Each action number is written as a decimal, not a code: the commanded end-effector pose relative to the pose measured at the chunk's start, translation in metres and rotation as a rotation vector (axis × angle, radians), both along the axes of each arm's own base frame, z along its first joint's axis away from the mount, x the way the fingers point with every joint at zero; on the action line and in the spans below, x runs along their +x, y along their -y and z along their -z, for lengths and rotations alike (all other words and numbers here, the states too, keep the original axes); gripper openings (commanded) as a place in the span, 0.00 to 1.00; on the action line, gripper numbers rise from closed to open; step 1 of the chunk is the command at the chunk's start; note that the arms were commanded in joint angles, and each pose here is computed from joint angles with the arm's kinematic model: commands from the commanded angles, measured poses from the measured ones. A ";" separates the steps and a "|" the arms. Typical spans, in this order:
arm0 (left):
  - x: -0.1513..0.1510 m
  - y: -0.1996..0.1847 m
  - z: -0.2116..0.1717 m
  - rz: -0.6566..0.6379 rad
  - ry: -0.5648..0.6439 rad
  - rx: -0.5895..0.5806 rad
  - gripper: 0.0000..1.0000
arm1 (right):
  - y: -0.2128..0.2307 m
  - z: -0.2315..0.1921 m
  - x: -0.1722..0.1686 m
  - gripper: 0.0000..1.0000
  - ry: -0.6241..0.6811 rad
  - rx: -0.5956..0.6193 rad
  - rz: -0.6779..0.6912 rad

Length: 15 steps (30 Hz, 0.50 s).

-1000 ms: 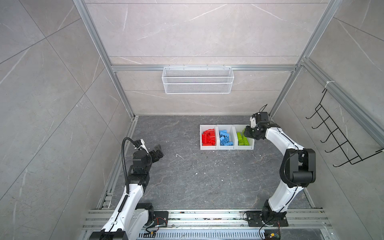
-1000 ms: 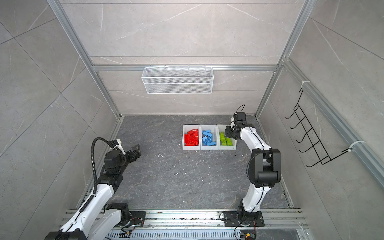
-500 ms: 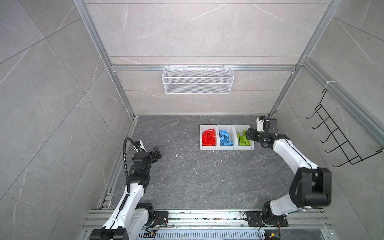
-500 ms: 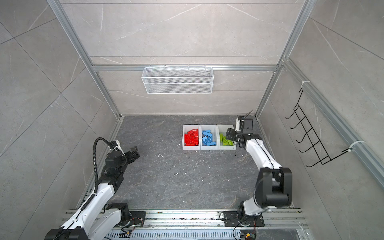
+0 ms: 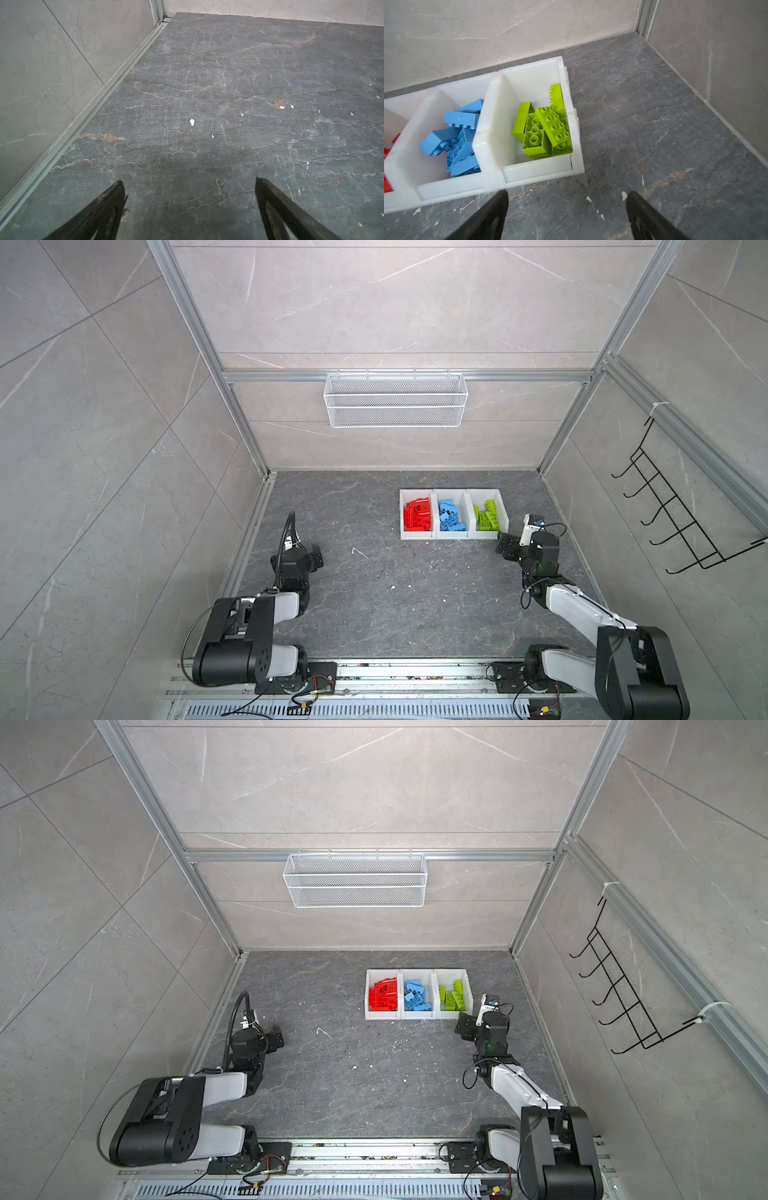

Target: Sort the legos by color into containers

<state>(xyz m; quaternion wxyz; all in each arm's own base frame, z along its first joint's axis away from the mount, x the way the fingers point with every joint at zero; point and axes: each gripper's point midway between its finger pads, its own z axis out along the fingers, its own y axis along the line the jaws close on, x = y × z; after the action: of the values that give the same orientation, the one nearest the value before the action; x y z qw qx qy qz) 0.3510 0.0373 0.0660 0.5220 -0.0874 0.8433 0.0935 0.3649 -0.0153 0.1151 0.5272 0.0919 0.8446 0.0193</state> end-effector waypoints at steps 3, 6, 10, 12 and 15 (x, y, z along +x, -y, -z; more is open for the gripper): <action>0.029 0.011 -0.023 0.089 0.088 0.023 1.00 | -0.007 -0.009 0.007 0.88 0.166 -0.084 -0.025; 0.030 0.010 -0.023 0.087 0.088 0.022 1.00 | -0.022 -0.008 0.010 0.88 0.141 -0.131 -0.073; 0.030 0.009 -0.022 0.086 0.083 0.017 1.00 | -0.050 0.004 0.022 1.00 0.061 -0.208 -0.191; 0.030 0.008 -0.022 0.086 0.084 0.018 1.00 | -0.042 0.006 0.022 1.00 0.143 -0.211 -0.130; 0.030 0.008 -0.021 0.086 0.084 0.016 1.00 | -0.034 0.011 0.013 1.00 0.179 -0.153 -0.147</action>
<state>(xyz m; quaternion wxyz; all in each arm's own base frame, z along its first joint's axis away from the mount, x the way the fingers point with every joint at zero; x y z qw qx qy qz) 0.3691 0.0295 0.0667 0.5302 -0.0586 0.8426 0.0743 0.3790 0.0267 0.0967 0.5715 -0.0129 0.8205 0.0050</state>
